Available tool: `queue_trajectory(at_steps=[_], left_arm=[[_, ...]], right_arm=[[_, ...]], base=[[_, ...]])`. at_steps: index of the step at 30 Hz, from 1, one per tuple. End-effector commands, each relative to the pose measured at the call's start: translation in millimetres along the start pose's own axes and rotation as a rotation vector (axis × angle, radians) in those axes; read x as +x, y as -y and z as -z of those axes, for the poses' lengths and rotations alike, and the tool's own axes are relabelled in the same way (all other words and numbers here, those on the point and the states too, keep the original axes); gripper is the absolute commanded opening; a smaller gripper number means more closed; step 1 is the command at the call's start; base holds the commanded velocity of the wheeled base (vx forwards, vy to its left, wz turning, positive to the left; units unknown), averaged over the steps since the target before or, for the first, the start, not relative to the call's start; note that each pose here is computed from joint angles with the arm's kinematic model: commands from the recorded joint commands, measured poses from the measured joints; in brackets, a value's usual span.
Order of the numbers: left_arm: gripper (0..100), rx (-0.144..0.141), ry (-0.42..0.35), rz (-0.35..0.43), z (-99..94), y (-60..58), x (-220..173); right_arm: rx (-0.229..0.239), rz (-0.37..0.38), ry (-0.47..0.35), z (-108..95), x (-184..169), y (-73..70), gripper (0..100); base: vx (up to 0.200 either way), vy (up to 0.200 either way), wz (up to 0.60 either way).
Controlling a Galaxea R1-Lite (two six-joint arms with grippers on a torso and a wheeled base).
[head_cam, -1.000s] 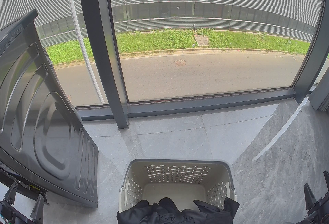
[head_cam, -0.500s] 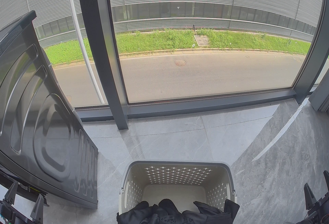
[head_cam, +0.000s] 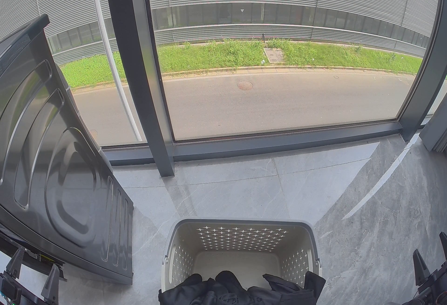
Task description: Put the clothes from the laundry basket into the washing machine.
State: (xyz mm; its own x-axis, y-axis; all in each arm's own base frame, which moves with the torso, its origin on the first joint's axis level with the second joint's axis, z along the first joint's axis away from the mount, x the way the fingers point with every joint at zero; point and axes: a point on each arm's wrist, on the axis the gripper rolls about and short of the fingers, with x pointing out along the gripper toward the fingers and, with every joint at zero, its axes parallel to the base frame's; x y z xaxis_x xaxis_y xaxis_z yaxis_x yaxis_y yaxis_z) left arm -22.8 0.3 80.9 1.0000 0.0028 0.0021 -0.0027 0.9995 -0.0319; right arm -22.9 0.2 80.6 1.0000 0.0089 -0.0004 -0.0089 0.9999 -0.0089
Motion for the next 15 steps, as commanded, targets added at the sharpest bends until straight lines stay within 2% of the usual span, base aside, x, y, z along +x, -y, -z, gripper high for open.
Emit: queue_trajectory(at_steps=[1,13,15], left_arm=[[100,0.000,-0.001,0.001,5.2,-0.2,0.0],[100,-0.002,-0.001,0.000,5.2,-0.2,0.0],[100,-0.002,-0.001,0.000,5.2,-0.2,0.0]], right_arm=[[0.000,0.000,0.000,4.8,-0.1,0.0,100],[0.000,0.000,0.000,4.8,-0.1,0.0,100],[0.000,0.000,0.000,4.8,-0.1,0.0,100]], base=[[0.000,0.000,0.00],[-0.200,0.000,0.00],[0.000,0.000,0.00]])
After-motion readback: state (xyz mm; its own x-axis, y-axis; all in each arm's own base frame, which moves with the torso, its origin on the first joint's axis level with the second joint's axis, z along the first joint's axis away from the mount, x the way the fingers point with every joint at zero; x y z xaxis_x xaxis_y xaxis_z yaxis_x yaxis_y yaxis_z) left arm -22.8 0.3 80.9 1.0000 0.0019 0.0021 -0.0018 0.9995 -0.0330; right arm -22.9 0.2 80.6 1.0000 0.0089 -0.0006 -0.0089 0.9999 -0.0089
